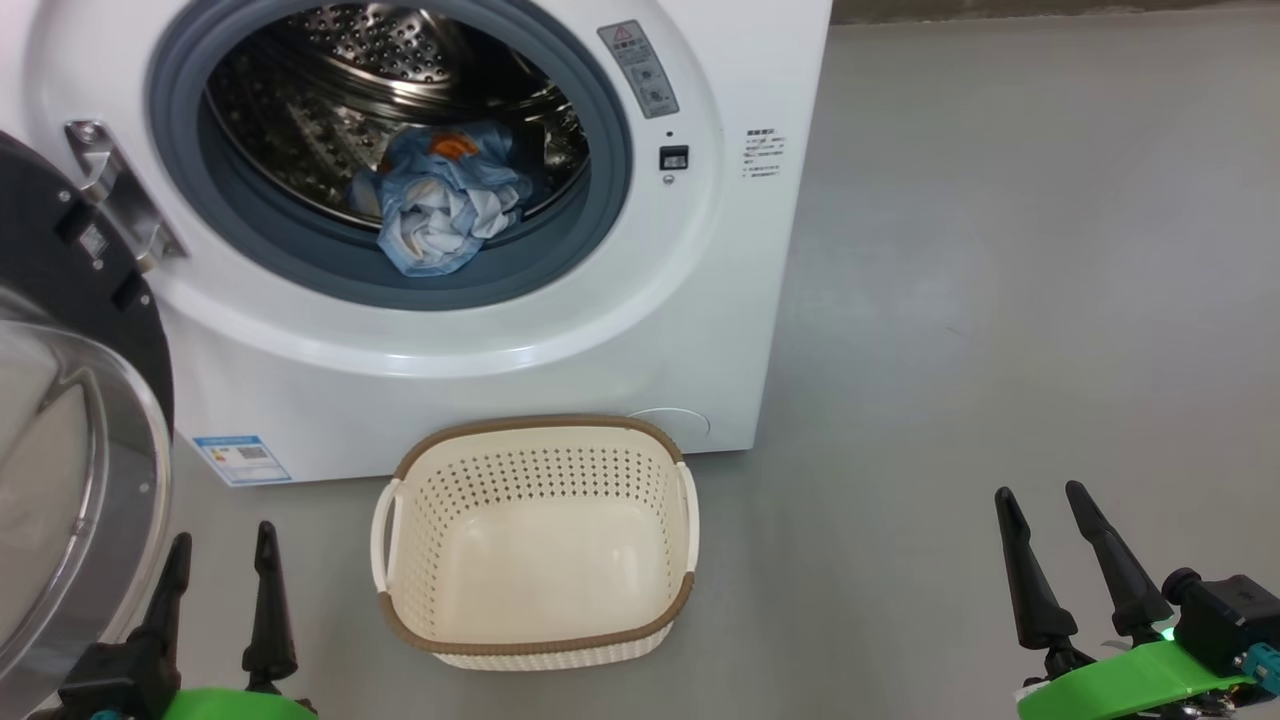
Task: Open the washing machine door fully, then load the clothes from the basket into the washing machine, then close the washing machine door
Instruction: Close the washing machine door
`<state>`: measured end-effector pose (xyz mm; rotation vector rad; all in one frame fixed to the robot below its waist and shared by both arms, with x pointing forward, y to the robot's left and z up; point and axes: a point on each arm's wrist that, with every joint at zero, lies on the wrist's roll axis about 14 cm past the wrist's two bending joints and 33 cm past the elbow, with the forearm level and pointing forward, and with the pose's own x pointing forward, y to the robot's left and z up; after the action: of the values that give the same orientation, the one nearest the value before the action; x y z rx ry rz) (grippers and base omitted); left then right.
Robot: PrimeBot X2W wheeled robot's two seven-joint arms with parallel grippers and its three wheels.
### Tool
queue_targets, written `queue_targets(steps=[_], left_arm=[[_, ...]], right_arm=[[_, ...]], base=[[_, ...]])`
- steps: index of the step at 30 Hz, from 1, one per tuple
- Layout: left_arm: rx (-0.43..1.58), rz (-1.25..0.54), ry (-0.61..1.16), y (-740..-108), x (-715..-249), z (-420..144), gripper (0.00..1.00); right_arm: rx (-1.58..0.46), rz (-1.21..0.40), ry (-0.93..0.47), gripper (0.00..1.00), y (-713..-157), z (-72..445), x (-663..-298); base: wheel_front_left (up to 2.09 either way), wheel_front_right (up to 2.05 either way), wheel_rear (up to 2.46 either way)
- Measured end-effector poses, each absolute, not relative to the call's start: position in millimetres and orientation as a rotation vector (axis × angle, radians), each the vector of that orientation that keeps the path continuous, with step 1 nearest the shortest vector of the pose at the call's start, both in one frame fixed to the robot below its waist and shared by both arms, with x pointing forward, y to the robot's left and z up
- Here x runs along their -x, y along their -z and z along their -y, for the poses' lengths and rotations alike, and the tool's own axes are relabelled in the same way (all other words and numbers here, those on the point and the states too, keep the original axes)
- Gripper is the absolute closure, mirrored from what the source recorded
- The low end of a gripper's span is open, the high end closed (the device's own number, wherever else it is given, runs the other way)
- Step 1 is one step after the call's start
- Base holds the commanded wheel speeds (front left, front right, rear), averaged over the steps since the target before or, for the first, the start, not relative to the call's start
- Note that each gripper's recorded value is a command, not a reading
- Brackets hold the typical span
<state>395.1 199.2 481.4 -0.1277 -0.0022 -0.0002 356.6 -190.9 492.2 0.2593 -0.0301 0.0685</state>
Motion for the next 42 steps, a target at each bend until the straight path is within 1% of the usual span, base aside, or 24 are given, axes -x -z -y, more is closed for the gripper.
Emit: queue_targets(steps=[5,12,17,23,28,42], left_arm=[[0.146,0.016,-0.030,-485,-390,-209,0.00],[0.163,0.035,-0.090,-489,-377,-228,0.00],[0.179,0.021,-0.157,-482,-355,-244,0.00],[0.180,0.046,-0.250,-488,-334,-273,0.00],[0.180,0.035,-0.321,-482,-307,-291,0.00],[0.193,0.053,-0.490,-481,-246,-329,0.00]], right_arm=[[-0.258,0.027,-0.098,0.00,-492,182,-362],[-0.258,0.015,-0.180,0.00,-491,157,-370],[-0.250,0.002,-0.266,0.00,-490,132,-375],[-0.249,-0.005,-0.367,0.00,-492,99,-382],[-0.250,-0.004,-0.458,0.00,-496,69,-386],[-0.243,-0.016,-0.653,0.00,-500,4,-384]], base=[[0.00,0.00,0.00],[0.00,0.00,0.00],[0.00,0.00,0.00],[0.00,0.00,0.00],[0.00,0.00,0.00],[0.00,0.00,0.00]])
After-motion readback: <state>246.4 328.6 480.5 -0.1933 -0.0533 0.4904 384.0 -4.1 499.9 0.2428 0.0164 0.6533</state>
